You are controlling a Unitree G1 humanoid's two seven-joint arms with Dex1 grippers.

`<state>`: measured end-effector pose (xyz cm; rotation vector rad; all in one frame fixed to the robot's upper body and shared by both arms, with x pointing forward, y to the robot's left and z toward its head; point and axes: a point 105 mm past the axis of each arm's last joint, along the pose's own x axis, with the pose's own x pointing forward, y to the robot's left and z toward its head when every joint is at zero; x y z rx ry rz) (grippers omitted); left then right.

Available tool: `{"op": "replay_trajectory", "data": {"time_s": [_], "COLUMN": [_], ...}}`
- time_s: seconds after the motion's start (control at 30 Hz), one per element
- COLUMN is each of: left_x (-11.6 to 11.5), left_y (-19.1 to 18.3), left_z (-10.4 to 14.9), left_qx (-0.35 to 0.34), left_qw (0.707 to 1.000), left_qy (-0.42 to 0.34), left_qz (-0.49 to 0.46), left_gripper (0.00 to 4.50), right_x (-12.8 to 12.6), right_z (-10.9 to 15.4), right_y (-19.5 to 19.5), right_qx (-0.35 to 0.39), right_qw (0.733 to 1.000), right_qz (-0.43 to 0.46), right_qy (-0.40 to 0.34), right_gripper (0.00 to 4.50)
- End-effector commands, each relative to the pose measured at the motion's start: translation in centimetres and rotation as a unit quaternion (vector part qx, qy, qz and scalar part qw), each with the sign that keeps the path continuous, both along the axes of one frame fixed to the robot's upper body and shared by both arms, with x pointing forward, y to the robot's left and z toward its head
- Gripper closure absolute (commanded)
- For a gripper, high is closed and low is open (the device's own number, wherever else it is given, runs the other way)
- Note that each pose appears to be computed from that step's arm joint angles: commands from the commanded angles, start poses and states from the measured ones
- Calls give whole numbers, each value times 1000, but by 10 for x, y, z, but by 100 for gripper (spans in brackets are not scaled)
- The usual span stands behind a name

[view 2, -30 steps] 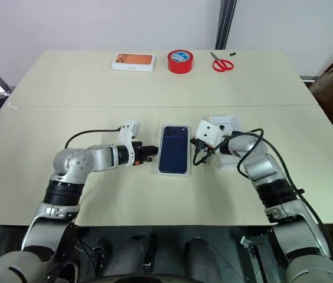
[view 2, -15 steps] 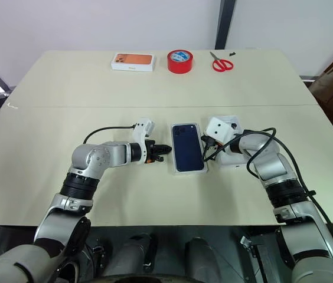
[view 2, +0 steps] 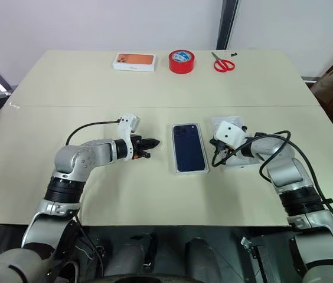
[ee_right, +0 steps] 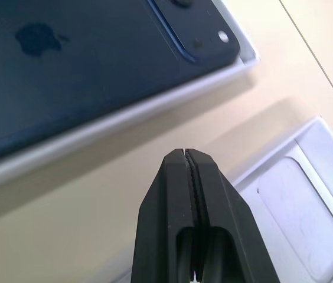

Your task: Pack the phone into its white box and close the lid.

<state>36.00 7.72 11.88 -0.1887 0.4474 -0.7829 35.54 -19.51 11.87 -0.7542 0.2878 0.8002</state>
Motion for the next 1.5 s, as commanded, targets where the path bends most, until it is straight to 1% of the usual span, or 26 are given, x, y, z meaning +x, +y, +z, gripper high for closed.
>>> {"op": "replay_trajectory", "data": {"time_s": [0.03, 0.13, 0.2, 0.23, 0.3, 0.33, 0.37, 0.43, 0.47, 0.57, 0.6, 0.67, 0.77, 0.9, 1.0, 1.17, 1.3, 1.5], "left_x": [-7, -11, -16, -18, -22, -25, -27, -36, -40, -49, -51, -53, -56, -64, -71, -82, -88, -88], "left_y": [9, 26, 35, 39, 45, 47, 51, 58, 60, 66, 67, 68, 66, 65, 64, 61, 58, 55], "left_z": [27, 28, 28, 30, 38, 40, 42, 42, 42, 47, 47, 47, 48, 47, 44, 40, 37, 37], "left_qx": [10, 20, 19, 10, 1, 6, 17, 32, 41, 41, 42, 39, 47, 39, 39, 40, 39, 36], "left_qw": [995, 993, 992, 992, 989, 986, 982, 975, 972, 961, 958, 955, 945, 939, 934, 927, 925, 924], "left_qy": [-95, -111, -116, -114, -134, -147, -167, -191, -201, -234, -243, -251, -276, -282, -287, -295, -292, -294], "left_qz": [-29, -36, -50, -57, -69, -76, -82, -106, -118, -140, -145, -155, -170, -194, -210, -229, -240, -240], "left_gripper": [444, 444, 444, 421, 363, 313, 264, 152, 114, 114, 114, 114, 114, 114, 114, 114, 114, 114], "right_x": [-3, -8, -11, -12, -15, -16, -15, -12, -12, -15, -17, -20, -26, -28, -31, -24, -21, -18], "right_z": [19, 22, 27, 31, 38, 41, 42, 44, 42, 45, 44, 44, 40, 36, 26, 28, 25, 24], "right_y": [-6, -14, -15, -13, -7, -5, -8, -16, -19, -9, -5, 5, 17, 10, 9, 3, 1, 6], "right_qx": [39, 34, 63, 81, 100, 102, 106, 121, 133, 178, 173, 185, 169, 141, 115, 85, 90, 91], "right_qw": [999, 999, 997, 995, 993, 993, 991, 984, 978, 961, 960, 950, 943, 932, 928, 927, 919, 918], "right_qz": [-19, -27, -41, -49, -54, -57, -76, -126, -154, -193, -198, -214, -232, -274, -296, -324, -340, -341], "right_qy": [-4, 0, 14, 19, 21, 19, 18, 26, 42, 85, 98, 128, 166, 188, 195, 168, 178, 182], "right_gripper": [450, 450, 450, 425, 369, 315, 269, 155, 113, 113, 113, 113, 113, 113, 113, 113, 113, 113]}}
